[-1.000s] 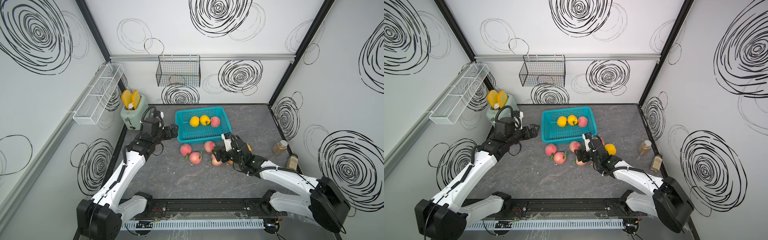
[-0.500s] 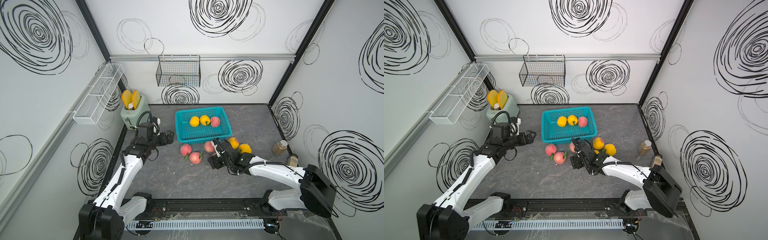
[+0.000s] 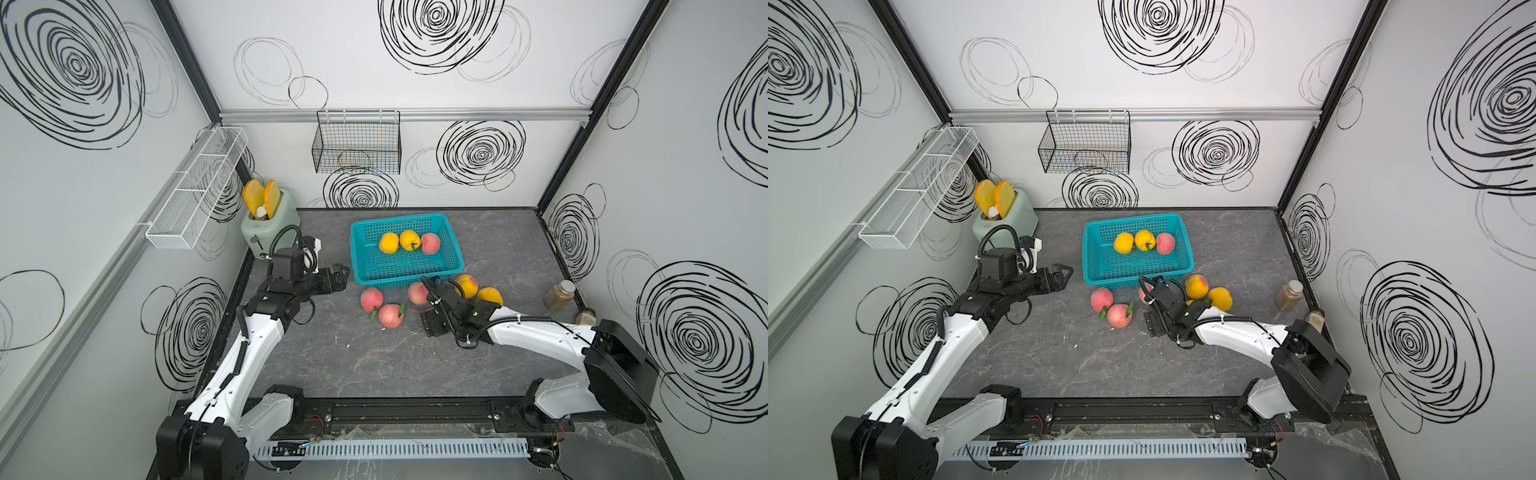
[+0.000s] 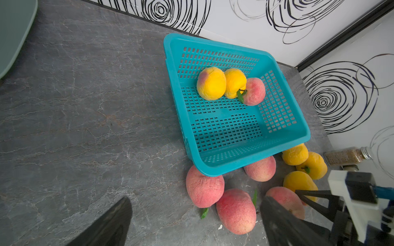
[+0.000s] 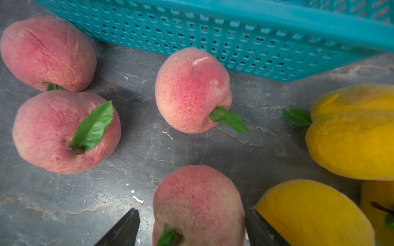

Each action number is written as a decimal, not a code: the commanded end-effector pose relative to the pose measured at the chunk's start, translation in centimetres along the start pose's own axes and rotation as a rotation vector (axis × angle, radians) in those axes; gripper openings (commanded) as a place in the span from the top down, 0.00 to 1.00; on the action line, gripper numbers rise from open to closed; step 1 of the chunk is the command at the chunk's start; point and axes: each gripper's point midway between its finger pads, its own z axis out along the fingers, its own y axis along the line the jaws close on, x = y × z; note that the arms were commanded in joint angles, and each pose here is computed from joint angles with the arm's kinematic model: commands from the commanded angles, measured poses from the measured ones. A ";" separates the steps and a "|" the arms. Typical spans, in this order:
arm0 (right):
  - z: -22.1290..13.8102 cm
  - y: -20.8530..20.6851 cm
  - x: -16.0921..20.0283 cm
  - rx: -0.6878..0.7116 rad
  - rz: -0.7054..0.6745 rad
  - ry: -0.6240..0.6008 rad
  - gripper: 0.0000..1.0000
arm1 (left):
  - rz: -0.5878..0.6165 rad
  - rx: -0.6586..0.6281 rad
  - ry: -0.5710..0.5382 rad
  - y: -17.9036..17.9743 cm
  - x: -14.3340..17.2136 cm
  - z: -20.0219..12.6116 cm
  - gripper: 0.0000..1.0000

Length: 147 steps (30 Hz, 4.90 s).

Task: Put the peaches into the basket
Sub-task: Pick up the peach from the center of the board, then place the peach in the basket.

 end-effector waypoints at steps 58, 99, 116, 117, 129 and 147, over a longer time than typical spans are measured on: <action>-2.8 4.1 -20.5 -0.326 0.119 -0.421 0.42 | -0.033 0.030 0.026 0.4 0.8 1.0 0.02; 15.2 10.3 -27.9 -0.272 0.015 -0.309 0.33 | -0.040 0.046 0.027 0.3 0.9 1.1 0.02; 14.4 11.1 -28.1 -0.285 -0.001 -0.314 0.18 | -0.043 0.051 0.024 0.4 0.8 1.0 0.02; 14.2 11.2 -28.2 -0.286 -0.004 -0.317 0.18 | -0.043 0.052 0.025 0.4 0.8 1.0 0.02; 13.0 11.4 -28.8 -0.294 -0.007 -0.337 0.18 | -0.043 0.053 0.022 0.3 0.7 1.0 0.02; 10.9 12.0 -30.0 -0.303 -0.020 -0.375 0.18 | -0.043 0.055 0.024 0.3 0.8 1.0 0.02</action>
